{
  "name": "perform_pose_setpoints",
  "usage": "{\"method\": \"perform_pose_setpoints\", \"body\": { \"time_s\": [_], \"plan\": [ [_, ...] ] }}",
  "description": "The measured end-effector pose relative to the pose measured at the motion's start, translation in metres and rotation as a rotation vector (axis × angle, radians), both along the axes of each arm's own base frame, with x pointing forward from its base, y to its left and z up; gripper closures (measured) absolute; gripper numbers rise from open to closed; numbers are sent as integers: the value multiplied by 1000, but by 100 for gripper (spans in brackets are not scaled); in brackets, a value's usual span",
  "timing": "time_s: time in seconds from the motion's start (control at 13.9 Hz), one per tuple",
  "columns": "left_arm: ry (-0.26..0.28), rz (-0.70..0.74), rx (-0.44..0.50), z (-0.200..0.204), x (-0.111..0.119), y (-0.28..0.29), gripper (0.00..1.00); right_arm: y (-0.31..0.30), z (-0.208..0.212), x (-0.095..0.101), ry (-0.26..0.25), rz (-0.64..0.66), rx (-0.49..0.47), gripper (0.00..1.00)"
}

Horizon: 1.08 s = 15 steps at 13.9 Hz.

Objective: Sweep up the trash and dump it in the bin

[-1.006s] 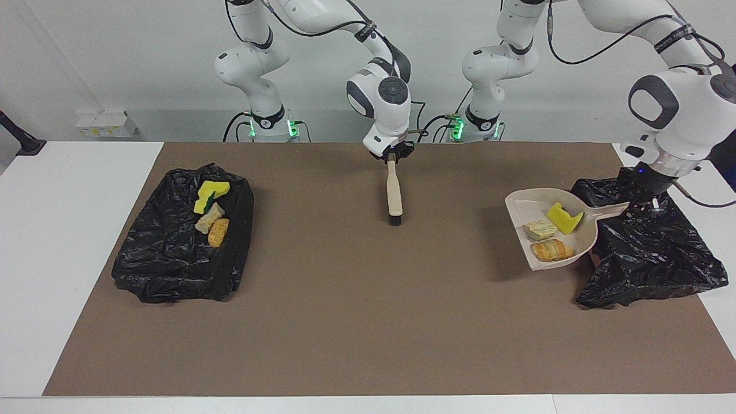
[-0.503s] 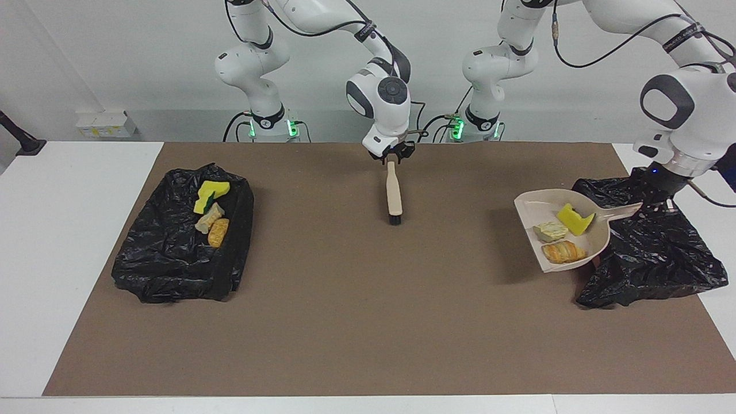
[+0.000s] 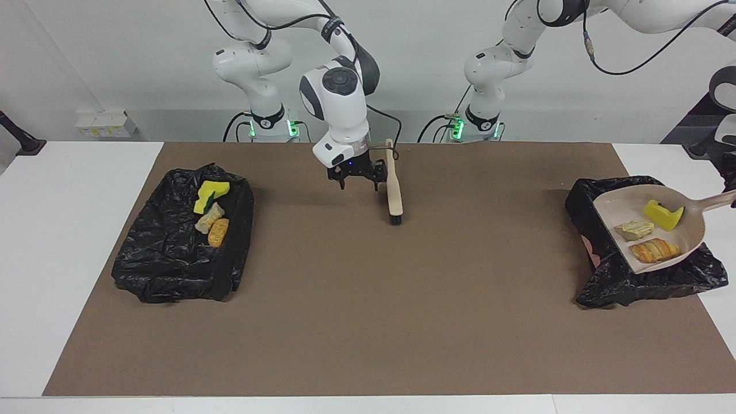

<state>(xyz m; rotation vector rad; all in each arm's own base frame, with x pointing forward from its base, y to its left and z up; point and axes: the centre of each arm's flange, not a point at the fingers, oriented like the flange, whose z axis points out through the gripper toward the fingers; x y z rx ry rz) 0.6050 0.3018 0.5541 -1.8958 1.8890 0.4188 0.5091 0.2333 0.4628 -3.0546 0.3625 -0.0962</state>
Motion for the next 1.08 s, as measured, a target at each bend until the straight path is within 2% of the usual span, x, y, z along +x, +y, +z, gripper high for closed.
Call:
{"method": "perform_pose_setpoints", "body": {
  "time_s": [0.22, 0.43, 0.65, 0.86, 1.08],
  "plan": [
    [-18, 28, 191, 10, 11, -16, 69, -72, 33, 11, -29, -8, -34, 0],
    [-16, -2, 372, 17, 23, -41, 69, -136, 70, 17, -46, 12, -89, 0],
    [-10, -15, 479, 22, 18, -44, 69, -172, 112, 22, -46, -6, -98, 0],
    [-47, -9, 478, 37, 12, -50, 69, -186, 136, 22, -50, -27, -99, 0],
    [-120, 54, 293, 51, 3, -65, 69, -190, 148, 20, -34, -32, -101, 0]
  ]
}}
